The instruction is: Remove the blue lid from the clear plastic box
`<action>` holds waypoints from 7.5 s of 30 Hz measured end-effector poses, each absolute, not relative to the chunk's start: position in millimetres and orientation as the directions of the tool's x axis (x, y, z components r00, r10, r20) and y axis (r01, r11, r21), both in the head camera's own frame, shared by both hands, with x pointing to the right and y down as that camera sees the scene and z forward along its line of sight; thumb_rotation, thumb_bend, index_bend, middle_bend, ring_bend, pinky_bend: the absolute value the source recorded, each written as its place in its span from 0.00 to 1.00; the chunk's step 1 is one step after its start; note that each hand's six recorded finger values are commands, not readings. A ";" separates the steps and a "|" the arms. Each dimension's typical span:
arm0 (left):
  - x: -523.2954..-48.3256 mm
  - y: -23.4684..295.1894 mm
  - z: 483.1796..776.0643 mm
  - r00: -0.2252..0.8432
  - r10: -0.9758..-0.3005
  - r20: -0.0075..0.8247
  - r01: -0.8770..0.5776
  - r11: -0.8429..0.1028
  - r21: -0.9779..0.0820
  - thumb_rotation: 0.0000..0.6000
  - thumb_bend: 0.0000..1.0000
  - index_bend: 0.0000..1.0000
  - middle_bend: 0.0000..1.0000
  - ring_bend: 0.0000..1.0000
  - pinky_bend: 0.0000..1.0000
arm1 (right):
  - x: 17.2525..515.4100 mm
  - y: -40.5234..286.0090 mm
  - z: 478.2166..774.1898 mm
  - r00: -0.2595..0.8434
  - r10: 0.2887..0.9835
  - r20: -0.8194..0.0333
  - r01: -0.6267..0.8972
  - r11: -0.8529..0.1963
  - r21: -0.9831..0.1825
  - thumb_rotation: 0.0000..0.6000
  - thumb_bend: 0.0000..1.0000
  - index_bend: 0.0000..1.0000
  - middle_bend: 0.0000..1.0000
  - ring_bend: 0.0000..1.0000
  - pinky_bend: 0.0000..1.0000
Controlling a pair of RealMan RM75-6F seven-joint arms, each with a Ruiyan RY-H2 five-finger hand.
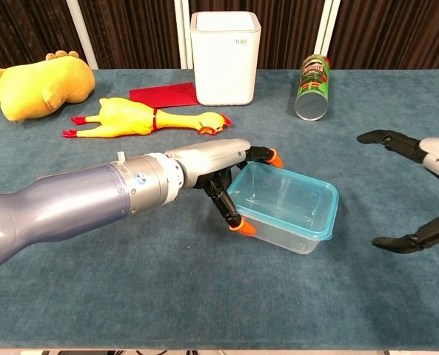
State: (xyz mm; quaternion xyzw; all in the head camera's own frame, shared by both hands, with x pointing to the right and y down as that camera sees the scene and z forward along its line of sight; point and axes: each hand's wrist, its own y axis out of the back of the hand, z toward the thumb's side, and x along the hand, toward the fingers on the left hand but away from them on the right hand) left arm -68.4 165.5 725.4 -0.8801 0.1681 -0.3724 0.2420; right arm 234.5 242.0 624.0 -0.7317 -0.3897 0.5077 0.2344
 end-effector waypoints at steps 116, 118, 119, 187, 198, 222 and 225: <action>-63.6 166.6 720.1 0.643 -0.460 0.612 -0.109 -0.846 -0.522 1.00 0.22 0.28 0.30 0.30 0.45 | 192.8 240.2 638.7 0.085 0.811 -0.579 0.476 -0.544 -0.691 1.00 0.22 0.00 0.00 0.00 0.00; -63.4 167.0 720.3 0.644 -0.459 0.613 -0.107 -0.846 -0.522 1.00 0.22 0.28 0.30 0.30 0.45 | 192.0 239.2 637.4 0.087 0.811 -0.579 0.480 -0.543 -0.689 1.00 0.22 0.00 0.00 0.00 0.00; -63.3 167.2 720.3 0.644 -0.458 0.613 -0.105 -0.846 -0.522 1.00 0.22 0.28 0.30 0.30 0.45 | 191.8 238.9 637.0 0.087 0.811 -0.579 0.481 -0.543 -0.688 1.00 0.22 0.00 0.00 0.00 0.00; -57.5 160.2 703.9 0.680 -0.418 0.602 -0.107 -0.869 -0.483 1.00 0.10 0.11 0.15 0.11 0.32 | 195.0 222.2 638.8 0.099 0.887 -0.450 0.500 -0.436 -0.748 1.00 0.47 0.48 0.13 0.00 0.00; -58.0 158.7 700.3 0.681 -0.420 0.599 -0.097 -0.863 -0.495 1.00 0.06 0.00 0.04 0.03 0.26 | 198.9 222.3 638.1 0.094 0.884 -0.458 0.501 -0.440 -0.745 1.00 0.52 0.53 0.14 0.00 0.00; -55.9 144.1 680.3 0.690 -0.444 0.571 -0.130 -0.853 -0.506 1.00 0.00 0.00 0.01 0.01 0.22 | 199.3 215.1 635.6 0.063 0.886 -0.460 0.520 -0.422 -0.743 1.00 0.61 0.57 0.14 0.00 0.00; -55.3 140.9 675.5 0.693 -0.449 0.564 -0.137 -0.850 -0.508 1.00 0.00 0.00 0.01 0.01 0.22 | 200.8 214.4 635.2 0.059 0.886 -0.460 0.519 -0.421 -0.744 1.00 0.61 0.58 0.14 0.00 0.00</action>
